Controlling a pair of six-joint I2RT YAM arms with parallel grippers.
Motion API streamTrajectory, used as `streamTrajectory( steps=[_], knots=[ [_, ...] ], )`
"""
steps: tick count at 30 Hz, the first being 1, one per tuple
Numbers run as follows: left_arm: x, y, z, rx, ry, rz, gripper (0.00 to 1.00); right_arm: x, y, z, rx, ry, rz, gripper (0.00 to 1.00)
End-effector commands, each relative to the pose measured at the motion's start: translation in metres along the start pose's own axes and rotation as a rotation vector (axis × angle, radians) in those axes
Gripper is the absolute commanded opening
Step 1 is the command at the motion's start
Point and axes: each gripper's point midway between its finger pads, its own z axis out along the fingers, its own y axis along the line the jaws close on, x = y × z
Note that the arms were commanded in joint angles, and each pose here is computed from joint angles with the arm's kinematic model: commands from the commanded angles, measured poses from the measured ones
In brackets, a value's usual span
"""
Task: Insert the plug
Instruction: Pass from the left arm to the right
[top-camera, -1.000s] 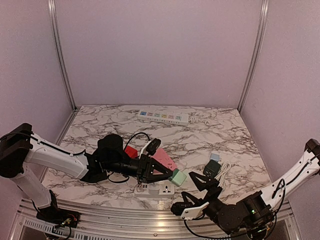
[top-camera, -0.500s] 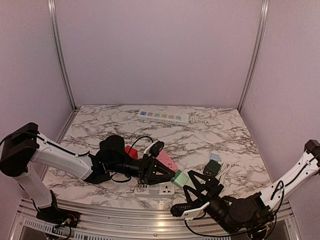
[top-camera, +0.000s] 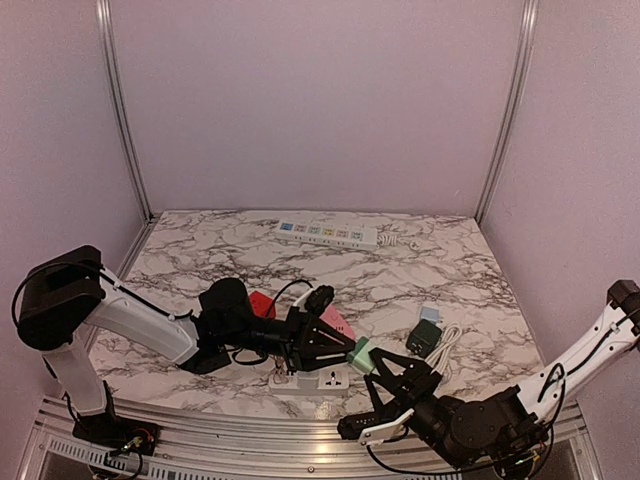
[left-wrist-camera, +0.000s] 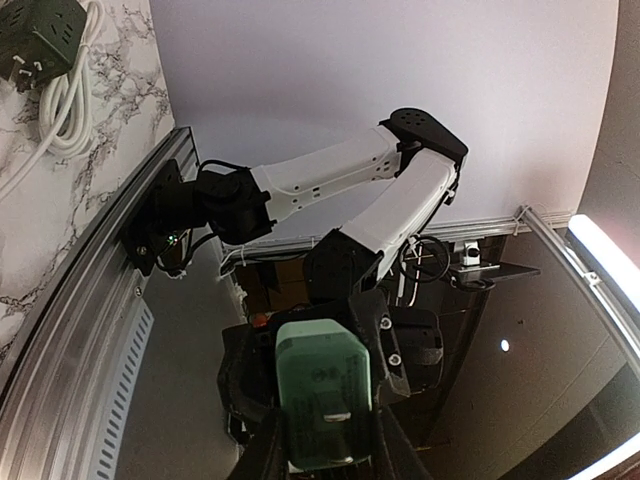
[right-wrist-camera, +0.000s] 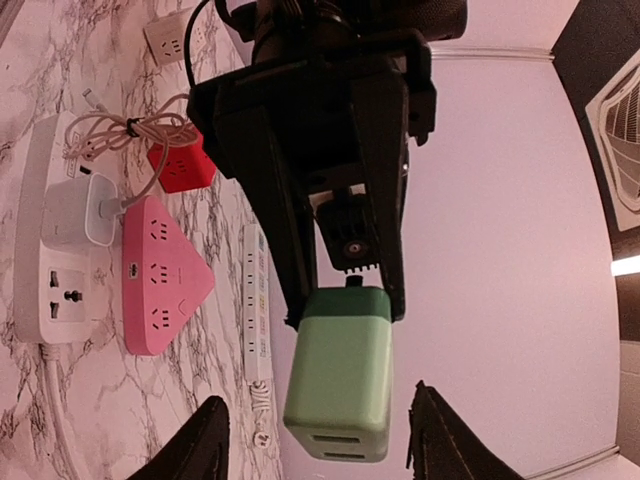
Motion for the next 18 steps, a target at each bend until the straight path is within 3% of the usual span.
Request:
streamTrajectory(
  steps=[1,7,11,13,18],
  knots=[
    [0.004,-0.018,0.003,0.076,0.02,0.036,0.0,-0.004,0.002,0.004,-0.006,-0.007,-0.01,0.52],
    [0.005,-0.022,0.006,0.103,0.031,0.034,0.0,-0.002,0.003,0.008,-0.003,0.009,-0.032,0.35],
    [0.006,-0.022,0.006,0.111,0.035,0.034,0.03,-0.001,-0.003,0.01,0.009,0.018,-0.02,0.16],
    [0.007,-0.024,0.005,0.12,0.037,0.036,0.19,-0.003,-0.006,0.01,0.007,0.025,-0.014,0.0],
    [0.005,-0.025,0.002,0.123,0.017,0.054,0.67,-0.008,-0.011,0.011,-0.06,0.034,0.087,0.0]
  ],
)
